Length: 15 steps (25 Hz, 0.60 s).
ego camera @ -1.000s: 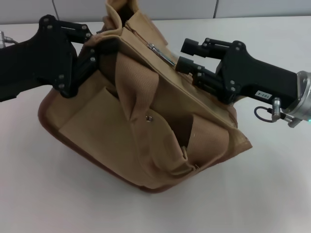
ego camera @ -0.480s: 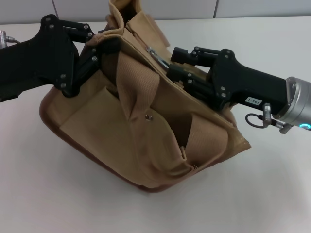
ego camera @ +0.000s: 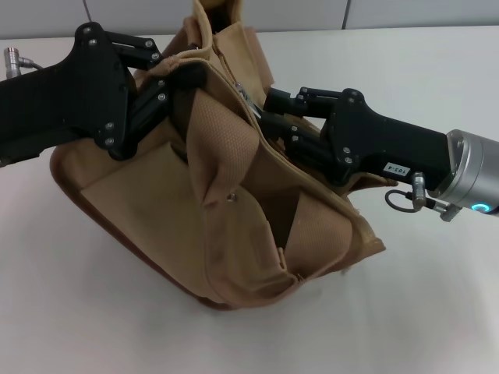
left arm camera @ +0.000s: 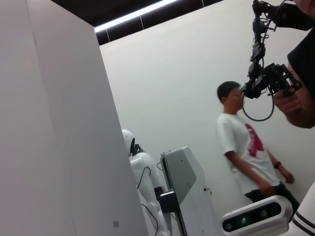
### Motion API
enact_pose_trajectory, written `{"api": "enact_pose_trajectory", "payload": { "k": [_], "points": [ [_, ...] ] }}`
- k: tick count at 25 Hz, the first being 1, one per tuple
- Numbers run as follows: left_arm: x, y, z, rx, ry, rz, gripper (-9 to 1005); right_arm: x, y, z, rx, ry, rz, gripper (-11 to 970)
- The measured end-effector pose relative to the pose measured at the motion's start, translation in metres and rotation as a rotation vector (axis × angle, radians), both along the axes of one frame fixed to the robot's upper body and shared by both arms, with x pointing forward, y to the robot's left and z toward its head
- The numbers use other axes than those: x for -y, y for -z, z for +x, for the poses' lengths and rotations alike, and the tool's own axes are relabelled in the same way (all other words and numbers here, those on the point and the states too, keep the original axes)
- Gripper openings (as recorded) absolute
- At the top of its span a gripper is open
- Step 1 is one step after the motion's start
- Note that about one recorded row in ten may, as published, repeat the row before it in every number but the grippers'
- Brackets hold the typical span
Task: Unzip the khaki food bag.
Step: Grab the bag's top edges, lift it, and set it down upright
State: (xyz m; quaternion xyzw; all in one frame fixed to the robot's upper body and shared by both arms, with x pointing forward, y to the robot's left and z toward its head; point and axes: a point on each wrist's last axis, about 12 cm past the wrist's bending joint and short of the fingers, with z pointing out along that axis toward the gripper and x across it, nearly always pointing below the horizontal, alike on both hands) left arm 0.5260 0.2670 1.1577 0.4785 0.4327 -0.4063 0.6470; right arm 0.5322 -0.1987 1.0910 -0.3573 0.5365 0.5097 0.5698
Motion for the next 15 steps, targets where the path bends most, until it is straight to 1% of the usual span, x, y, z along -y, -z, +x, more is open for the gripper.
{"api": "enact_pose_trajectory", "payload": {
  "k": [6, 11, 15],
  "points": [
    [0.0033, -0.0006, 0.0012, 0.006, 0.013, 0.003, 46, -0.0037, 0.0005, -0.0003, -0.009, -0.017, -0.003, 348],
    [0.0062, -0.0005, 0.0023, 0.009, 0.021, 0.007, 46, -0.0061, 0.0007, -0.0004, -0.01, -0.033, -0.011, 209],
    [0.0071, -0.001, 0.0031, 0.01, 0.023, 0.007, 46, -0.0068, 0.0001, 0.0002, -0.009, -0.034, -0.01, 207]
  ]
}}
